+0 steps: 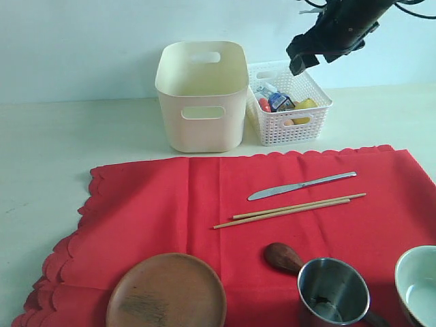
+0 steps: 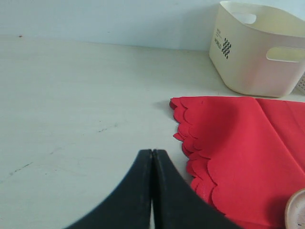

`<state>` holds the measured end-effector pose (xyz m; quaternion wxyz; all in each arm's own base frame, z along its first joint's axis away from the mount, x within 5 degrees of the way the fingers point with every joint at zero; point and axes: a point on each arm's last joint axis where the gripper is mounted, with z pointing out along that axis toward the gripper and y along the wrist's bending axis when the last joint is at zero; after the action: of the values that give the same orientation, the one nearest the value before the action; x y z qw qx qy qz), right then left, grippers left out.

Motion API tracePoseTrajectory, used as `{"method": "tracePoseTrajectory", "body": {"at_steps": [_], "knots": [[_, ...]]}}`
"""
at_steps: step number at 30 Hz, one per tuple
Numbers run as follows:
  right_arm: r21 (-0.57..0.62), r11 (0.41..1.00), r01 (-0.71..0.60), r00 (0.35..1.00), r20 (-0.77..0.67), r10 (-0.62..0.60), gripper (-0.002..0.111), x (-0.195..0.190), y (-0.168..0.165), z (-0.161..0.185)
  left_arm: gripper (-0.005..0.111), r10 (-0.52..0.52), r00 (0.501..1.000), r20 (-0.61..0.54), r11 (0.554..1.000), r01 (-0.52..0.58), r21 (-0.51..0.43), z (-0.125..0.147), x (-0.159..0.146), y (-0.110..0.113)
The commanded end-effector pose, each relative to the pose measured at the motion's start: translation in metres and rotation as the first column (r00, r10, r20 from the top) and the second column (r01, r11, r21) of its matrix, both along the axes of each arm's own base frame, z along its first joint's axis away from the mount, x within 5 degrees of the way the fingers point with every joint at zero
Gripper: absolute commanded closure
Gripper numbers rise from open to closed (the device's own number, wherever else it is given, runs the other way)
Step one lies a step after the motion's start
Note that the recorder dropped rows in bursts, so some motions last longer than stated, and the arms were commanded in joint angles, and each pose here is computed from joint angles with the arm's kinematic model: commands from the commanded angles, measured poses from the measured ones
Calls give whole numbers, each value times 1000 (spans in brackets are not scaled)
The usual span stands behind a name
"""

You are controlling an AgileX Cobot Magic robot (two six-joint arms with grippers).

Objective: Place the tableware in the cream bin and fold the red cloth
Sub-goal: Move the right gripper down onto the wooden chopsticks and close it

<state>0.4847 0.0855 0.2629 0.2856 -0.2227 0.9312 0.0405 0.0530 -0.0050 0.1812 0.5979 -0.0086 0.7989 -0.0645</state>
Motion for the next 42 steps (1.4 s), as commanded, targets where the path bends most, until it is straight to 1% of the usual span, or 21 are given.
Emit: {"method": "tracePoseTrajectory", "body": {"at_steps": [1, 12, 21, 30, 37, 42], "knots": [[-27, 999, 19, 999, -27, -20, 37, -15, -6, 25, 107, 3, 1000, 9, 1000, -3, -1, 0, 0, 0], [-36, 997, 61, 995, -81, -64, 37, -48, -13, 69, 107, 3, 1000, 9, 1000, -3, -1, 0, 0, 0], [-42, 997, 70, 993, -95, -74, 37, -81, -18, 91, 107, 3, 1000, 9, 1000, -3, -1, 0, 0, 0], [-40, 996, 76, 993, -86, -80, 37, -126, -25, 90, 107, 3, 1000, 9, 1000, -3, -1, 0, 0, 0], [-31, 996, 83, 993, -76, -85, 38, -162, -31, 79, 107, 3, 1000, 9, 1000, -3, -1, 0, 0, 0], [-10, 997, 74, 993, -88, -75, 38, -180, -31, 66, 107, 3, 1000, 9, 1000, -3, -1, 0, 0, 0]]}}
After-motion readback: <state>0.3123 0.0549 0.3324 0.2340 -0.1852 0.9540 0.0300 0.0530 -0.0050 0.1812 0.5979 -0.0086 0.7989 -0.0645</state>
